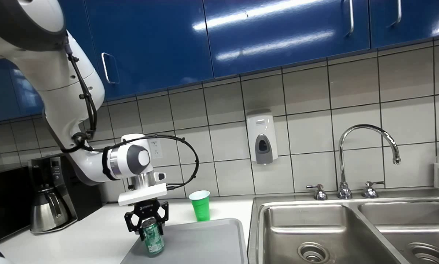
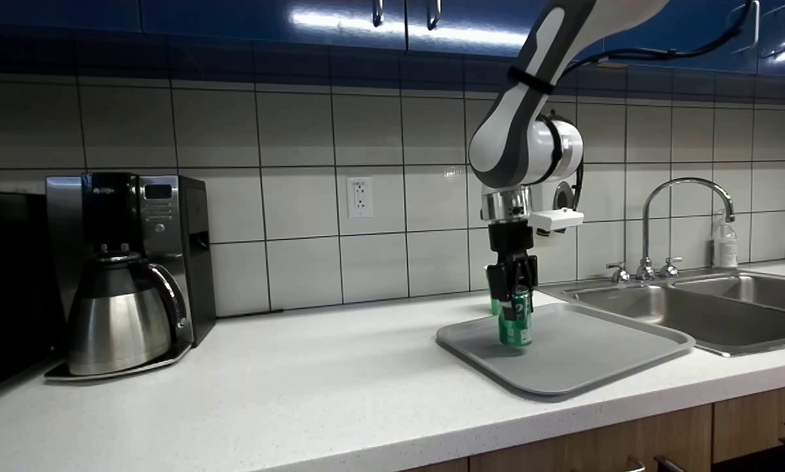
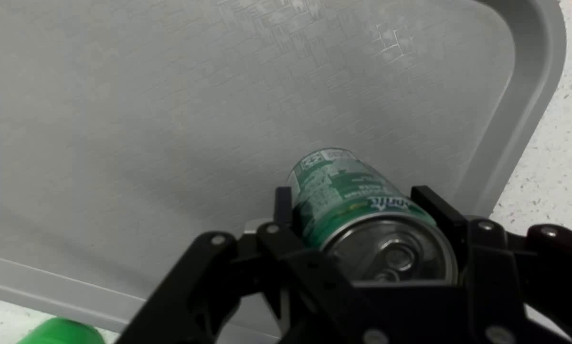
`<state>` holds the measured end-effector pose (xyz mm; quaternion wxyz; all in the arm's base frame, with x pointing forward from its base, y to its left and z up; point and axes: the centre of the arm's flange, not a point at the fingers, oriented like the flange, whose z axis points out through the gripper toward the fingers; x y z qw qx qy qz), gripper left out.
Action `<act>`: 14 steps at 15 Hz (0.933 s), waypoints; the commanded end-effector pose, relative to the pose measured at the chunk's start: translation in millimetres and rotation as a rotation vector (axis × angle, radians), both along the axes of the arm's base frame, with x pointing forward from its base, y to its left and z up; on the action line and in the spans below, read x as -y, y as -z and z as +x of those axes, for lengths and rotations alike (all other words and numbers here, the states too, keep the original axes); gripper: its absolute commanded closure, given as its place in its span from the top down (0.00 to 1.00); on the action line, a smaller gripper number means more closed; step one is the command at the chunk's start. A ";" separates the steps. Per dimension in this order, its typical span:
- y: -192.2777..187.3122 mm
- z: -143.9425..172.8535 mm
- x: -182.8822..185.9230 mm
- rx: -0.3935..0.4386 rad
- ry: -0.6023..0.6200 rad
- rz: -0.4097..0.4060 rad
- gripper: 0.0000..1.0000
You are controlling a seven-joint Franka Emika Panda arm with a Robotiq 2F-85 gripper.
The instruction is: Put the green can on the tray
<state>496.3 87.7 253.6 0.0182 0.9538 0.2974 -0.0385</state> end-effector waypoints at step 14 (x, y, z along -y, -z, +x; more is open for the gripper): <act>-49.1 -2.9 19.2 0.107 0.063 -0.010 1.00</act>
